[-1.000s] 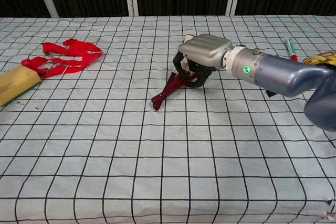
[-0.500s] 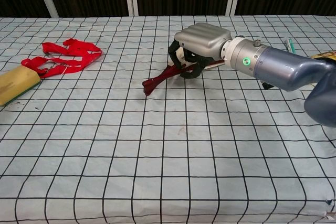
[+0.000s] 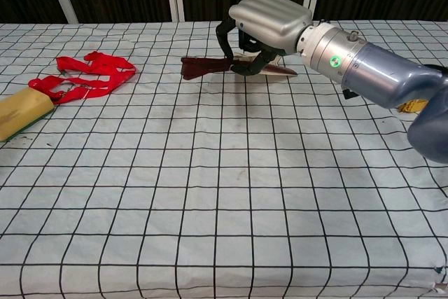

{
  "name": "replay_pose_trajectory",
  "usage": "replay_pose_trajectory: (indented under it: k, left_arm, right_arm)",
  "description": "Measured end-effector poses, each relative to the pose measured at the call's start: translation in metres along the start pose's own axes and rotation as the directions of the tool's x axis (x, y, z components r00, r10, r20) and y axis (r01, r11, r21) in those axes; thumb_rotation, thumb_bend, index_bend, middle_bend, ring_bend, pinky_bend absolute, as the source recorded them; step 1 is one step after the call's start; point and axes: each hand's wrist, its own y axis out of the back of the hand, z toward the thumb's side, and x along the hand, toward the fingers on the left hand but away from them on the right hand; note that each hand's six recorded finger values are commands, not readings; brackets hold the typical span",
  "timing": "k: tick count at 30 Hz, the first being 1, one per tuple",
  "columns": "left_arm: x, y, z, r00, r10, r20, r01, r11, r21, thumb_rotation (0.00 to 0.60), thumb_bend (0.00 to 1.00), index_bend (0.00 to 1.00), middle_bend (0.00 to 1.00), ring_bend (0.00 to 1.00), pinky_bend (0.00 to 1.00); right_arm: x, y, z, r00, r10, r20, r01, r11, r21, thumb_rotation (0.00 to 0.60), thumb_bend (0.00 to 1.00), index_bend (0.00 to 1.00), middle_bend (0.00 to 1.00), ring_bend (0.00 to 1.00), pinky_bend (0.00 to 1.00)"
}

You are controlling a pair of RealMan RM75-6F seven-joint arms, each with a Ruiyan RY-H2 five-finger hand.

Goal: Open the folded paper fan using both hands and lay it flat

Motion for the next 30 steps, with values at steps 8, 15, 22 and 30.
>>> replay_pose_trajectory:
  k: [8,15,22,30]
  left_arm:
    - [0.009,0.008,0.012,0.999,0.022,0.044,-0.022,1.000,0.013,0.600,0.00,0.00,0.00,0.00,0.00]
    - [0.033,0.014,0.045,0.991,0.035,0.131,-0.036,0.999,0.011,0.600,0.00,0.02,0.00,0.00,0.00]
    - [0.054,0.012,0.082,0.975,0.029,0.218,-0.035,0.999,0.020,0.600,0.00,0.04,0.00,0.00,0.00]
    - [0.071,0.005,0.108,0.963,0.010,0.269,-0.018,0.999,0.030,0.600,0.01,0.07,0.00,0.00,0.00]
  right_arm:
    - [-0.010,0.017,-0.004,0.999,-0.048,-0.004,0.048,0.999,-0.012,0.600,0.44,0.94,1.00,1.00,0.95]
    - [-0.016,0.032,-0.006,0.996,-0.086,0.002,0.086,0.996,-0.032,0.600,0.44,0.95,1.00,1.00,0.95]
    - [-0.023,0.046,-0.007,0.994,-0.111,0.014,0.111,0.993,-0.043,0.600,0.44,0.95,1.00,1.00,0.95]
    - [-0.032,0.062,-0.009,0.990,-0.134,0.036,0.136,0.989,-0.057,0.600,0.44,0.96,1.00,1.00,0.95]
